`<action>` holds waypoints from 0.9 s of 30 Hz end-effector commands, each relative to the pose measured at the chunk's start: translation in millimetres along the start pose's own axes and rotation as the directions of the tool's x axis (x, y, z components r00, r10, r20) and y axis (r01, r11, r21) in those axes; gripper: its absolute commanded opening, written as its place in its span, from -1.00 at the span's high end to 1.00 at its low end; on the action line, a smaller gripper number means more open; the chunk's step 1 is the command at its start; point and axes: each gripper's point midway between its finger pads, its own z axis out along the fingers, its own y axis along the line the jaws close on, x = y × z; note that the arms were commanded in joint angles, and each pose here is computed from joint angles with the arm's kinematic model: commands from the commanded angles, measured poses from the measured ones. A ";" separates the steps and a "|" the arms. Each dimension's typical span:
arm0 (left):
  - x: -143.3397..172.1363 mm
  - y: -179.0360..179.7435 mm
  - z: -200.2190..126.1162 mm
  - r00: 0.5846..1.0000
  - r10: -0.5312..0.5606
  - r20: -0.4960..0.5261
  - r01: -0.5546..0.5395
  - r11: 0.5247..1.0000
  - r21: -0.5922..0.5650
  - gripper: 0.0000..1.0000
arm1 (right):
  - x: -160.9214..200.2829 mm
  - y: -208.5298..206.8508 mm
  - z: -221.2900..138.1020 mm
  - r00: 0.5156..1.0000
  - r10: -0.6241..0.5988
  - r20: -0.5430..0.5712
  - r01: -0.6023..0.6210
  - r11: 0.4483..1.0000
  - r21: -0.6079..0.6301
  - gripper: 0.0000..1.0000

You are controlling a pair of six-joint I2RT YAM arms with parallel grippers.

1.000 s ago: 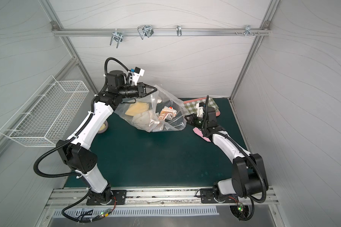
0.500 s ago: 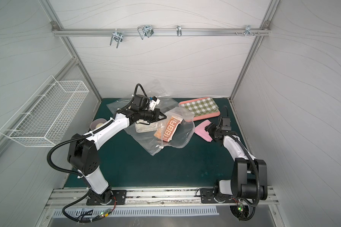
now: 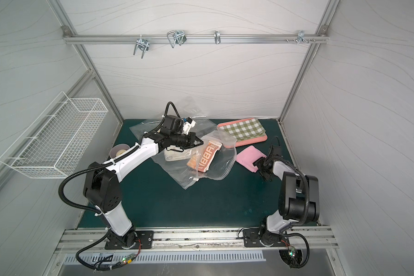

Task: Place the folded towel into the vacuum bag
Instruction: Pick up the towel from the center of the board.

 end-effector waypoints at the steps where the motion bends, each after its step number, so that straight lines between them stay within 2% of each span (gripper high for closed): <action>1: -15.6 -10.6 -3.5 0.999 0.039 0.033 -0.039 0.999 0.014 1.00 | 15.1 -3.3 23.6 0.997 0.029 -0.078 -0.032 0.999 -0.040 -0.41; 6: -14.6 -9.5 -1.2 0.999 0.036 0.027 -0.037 0.999 0.014 1.00 | 27.3 0.6 37.7 0.991 0.058 -0.119 -0.068 0.994 -0.090 -0.28; 8: -15.3 -9.0 -1.3 0.999 0.037 0.028 -0.037 0.999 0.011 1.00 | 30.7 1.7 41.7 0.991 0.048 -0.122 -0.059 0.994 -0.088 -0.13; 13: -16.5 -9.9 -0.7 0.999 0.033 0.026 -0.033 0.999 0.015 1.00 | 32.4 2.7 50.2 0.992 0.032 -0.119 -0.041 0.996 -0.081 0.58; 16: -16.4 -10.9 -1.4 0.999 0.028 0.026 -0.028 0.999 0.019 1.00 | 29.7 7.7 49.4 0.994 0.015 -0.107 -0.027 0.994 -0.107 0.87; 18: -16.0 -10.7 -1.3 0.999 0.028 0.028 -0.028 0.999 0.019 1.00 | 27.1 15.4 44.1 0.995 0.004 -0.096 -0.018 0.990 -0.139 0.94; 23: -15.6 -6.4 2.1 1.000 0.009 0.026 -0.010 1.000 0.010 1.00 | 23.6 57.2 10.3 0.998 -0.021 -0.062 0.001 0.951 -0.308 1.00; 27: -14.1 -0.7 5.8 1.000 -0.015 0.019 0.015 1.000 -0.004 1.00 | 23.5 106.1 -40.9 0.997 -0.080 0.018 0.080 0.888 -0.454 1.00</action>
